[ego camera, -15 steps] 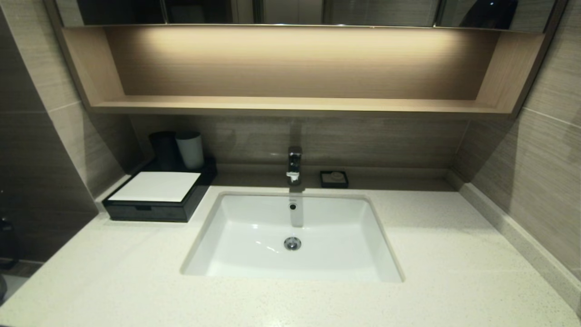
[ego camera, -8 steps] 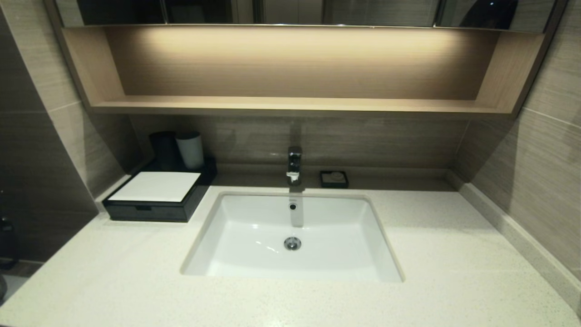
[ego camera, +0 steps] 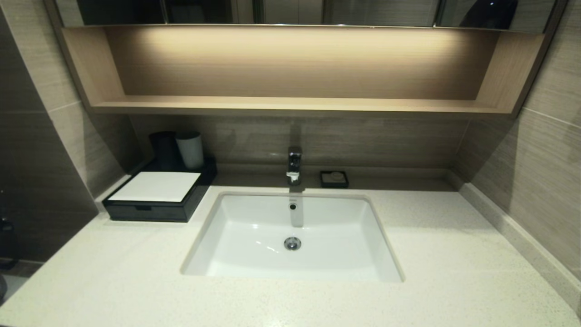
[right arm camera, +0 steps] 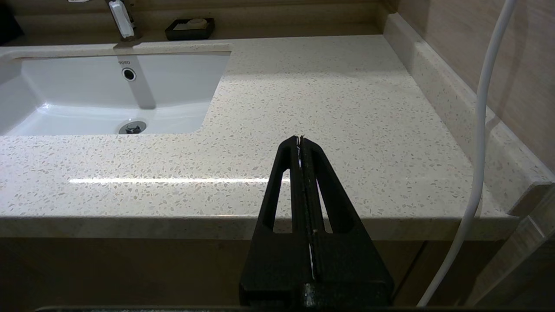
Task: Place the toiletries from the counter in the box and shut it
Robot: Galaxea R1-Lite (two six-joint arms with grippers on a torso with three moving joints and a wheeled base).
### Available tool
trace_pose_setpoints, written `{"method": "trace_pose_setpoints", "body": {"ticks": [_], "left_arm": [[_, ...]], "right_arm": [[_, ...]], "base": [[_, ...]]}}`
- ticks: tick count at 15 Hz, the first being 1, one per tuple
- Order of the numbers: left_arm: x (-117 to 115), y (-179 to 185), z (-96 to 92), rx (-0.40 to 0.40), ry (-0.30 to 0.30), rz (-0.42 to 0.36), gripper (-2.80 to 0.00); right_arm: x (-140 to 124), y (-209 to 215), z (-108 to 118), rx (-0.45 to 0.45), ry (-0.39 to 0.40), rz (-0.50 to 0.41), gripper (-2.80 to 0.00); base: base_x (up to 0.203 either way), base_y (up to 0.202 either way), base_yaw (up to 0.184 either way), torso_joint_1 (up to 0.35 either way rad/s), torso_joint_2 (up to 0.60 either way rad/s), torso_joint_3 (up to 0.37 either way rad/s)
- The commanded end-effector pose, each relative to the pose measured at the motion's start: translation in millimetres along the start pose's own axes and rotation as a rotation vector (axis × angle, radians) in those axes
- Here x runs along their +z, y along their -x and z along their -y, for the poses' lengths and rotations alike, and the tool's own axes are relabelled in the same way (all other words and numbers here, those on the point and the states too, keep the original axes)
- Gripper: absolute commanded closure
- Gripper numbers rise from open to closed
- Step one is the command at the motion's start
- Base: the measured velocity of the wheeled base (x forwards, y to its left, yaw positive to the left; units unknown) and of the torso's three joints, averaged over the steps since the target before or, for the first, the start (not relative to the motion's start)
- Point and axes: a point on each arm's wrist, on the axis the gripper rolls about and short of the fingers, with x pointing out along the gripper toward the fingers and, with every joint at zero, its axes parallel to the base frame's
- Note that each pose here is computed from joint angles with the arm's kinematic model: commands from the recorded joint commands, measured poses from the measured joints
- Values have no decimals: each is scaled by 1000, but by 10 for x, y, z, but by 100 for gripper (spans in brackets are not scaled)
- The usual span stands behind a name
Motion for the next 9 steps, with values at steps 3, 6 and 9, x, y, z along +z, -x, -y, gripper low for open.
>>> {"method": "trace_pose_setpoints", "body": {"ticks": [3,6,9], "left_arm": [[1,-1,0,-1,0,-1,0],[1,-1,0,-1,0,-1,0],[1,-1,0,0,0,-1,0]], "right_arm": [[1,-1,0,-1,-5,-2,0],[0,-1,0,-1,-5,-2,0],[2,-1,0,-1,-7,-1,0]], "base": [[0,0,0,0,0,0],[0,0,0,0,0,0],[0,0,0,0,0,0]]}}
